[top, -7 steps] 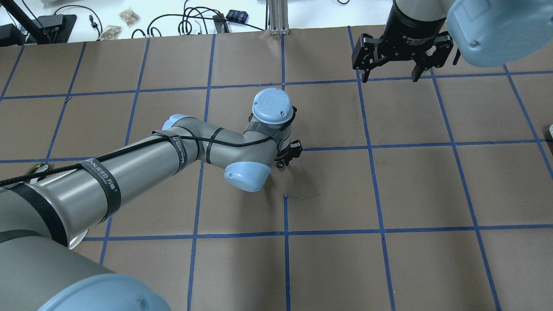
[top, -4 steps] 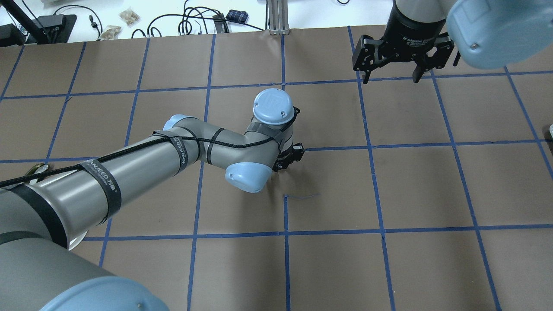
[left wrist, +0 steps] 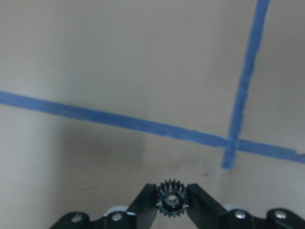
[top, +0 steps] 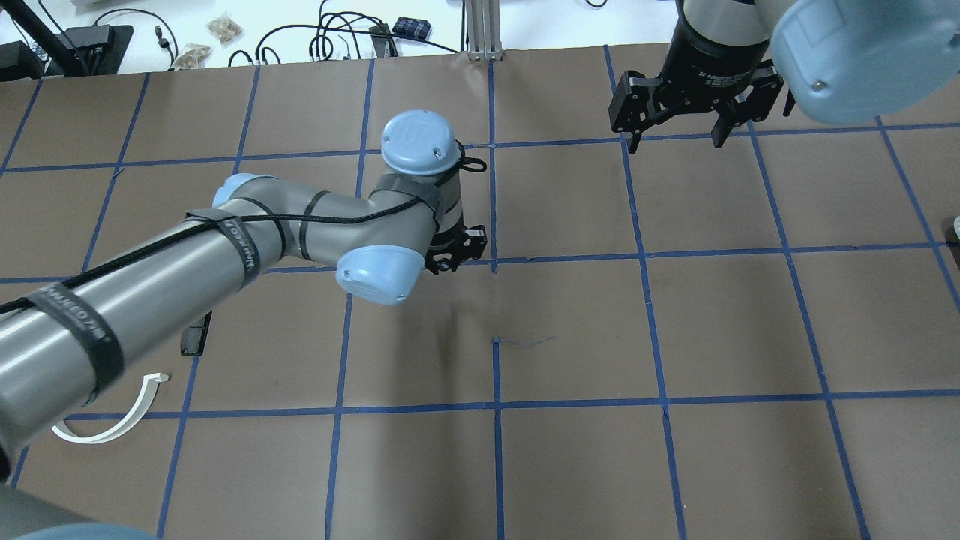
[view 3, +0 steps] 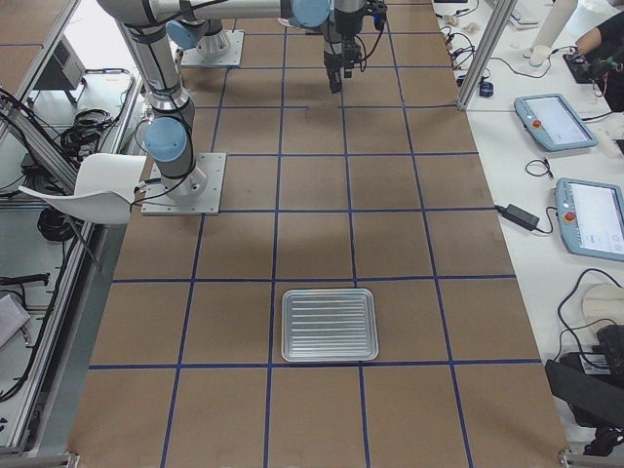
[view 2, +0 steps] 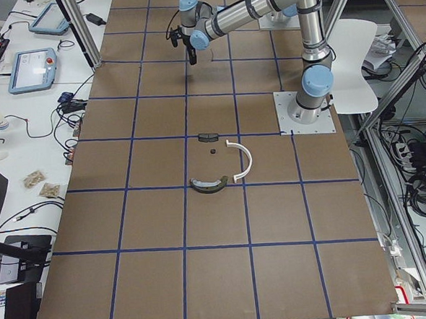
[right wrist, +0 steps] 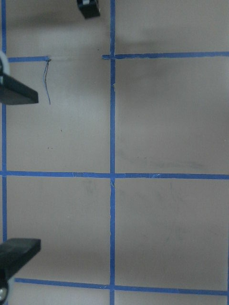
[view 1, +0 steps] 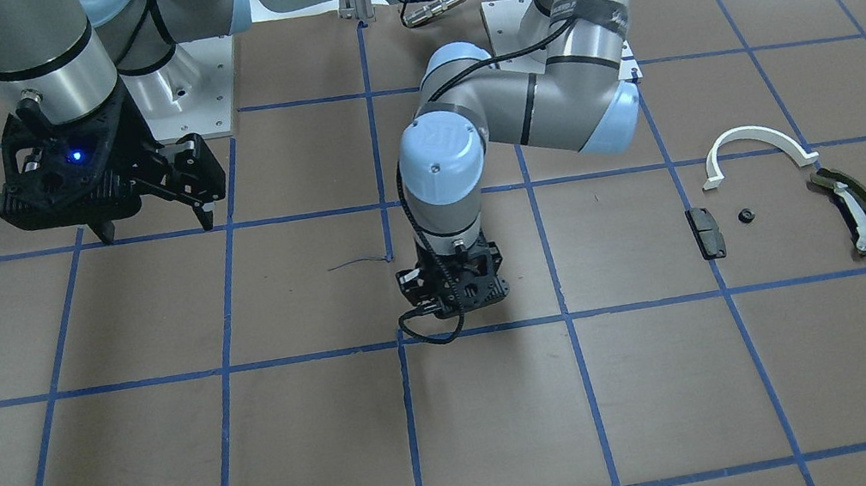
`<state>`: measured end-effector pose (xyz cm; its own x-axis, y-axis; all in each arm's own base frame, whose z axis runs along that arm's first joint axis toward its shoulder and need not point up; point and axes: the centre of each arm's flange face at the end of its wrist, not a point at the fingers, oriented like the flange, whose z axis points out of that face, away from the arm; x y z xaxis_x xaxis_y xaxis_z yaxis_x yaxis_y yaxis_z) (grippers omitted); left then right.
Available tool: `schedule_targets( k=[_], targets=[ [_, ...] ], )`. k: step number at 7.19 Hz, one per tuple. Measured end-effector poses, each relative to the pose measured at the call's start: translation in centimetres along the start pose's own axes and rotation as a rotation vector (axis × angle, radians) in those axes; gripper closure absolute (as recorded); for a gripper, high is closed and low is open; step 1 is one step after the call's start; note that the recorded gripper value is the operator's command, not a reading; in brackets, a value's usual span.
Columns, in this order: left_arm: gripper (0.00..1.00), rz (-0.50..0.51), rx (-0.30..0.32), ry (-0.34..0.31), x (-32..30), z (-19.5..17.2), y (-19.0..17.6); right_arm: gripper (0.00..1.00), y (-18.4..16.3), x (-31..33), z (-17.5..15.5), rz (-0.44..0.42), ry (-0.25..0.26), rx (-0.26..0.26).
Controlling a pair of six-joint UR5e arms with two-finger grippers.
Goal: Place bearing gear from tray to pile
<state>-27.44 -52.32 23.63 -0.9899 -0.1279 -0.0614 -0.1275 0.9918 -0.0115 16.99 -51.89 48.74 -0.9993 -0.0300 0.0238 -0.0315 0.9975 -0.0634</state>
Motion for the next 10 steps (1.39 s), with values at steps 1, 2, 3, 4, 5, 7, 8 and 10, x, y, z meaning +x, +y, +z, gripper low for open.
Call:
schedule_targets(
  k=[1,2,3,4,5,7,8,10],
  targets=[
    [1.00,0.049,-0.024,-0.036,-5.1,-2.1,-1.5,0.00,0.0,0.0,0.0,-0.012,-0.002,-0.001],
    [1.00,0.084,-0.047,-0.050,-10.1,-3.5,-2.2,0.00,0.0,0.1,-0.1,-0.014,-0.003,0.001],
    [1.00,0.134,-0.064,-0.055,-14.2,-4.5,-1.6,0.00,0.0,0.2,-0.3,-0.011,-0.002,0.003],
    [1.00,0.183,-0.078,-0.052,-18.8,-4.7,-0.8,0.00,0.0,0.2,-0.4,-0.009,-0.001,0.002],
    [1.00,0.221,-0.100,-0.039,-24.8,-3.9,-0.4,0.00,0.0,0.2,-0.5,-0.007,-0.002,0.002],
    [1.00,0.309,-0.107,-0.013,-36.7,-1.3,0.9,0.00,0.1,0.1,-0.6,-0.003,-0.023,0.004],
    [1.00,0.332,-0.098,-0.008,-41.9,0.3,1.9,0.00,0.2,0.1,-0.6,0.005,-0.027,0.003],
    [1.00,0.333,-0.079,-0.002,-48.7,3.6,3.8,0.00,0.2,0.1,-0.6,0.018,-0.023,0.001]
  ],
)
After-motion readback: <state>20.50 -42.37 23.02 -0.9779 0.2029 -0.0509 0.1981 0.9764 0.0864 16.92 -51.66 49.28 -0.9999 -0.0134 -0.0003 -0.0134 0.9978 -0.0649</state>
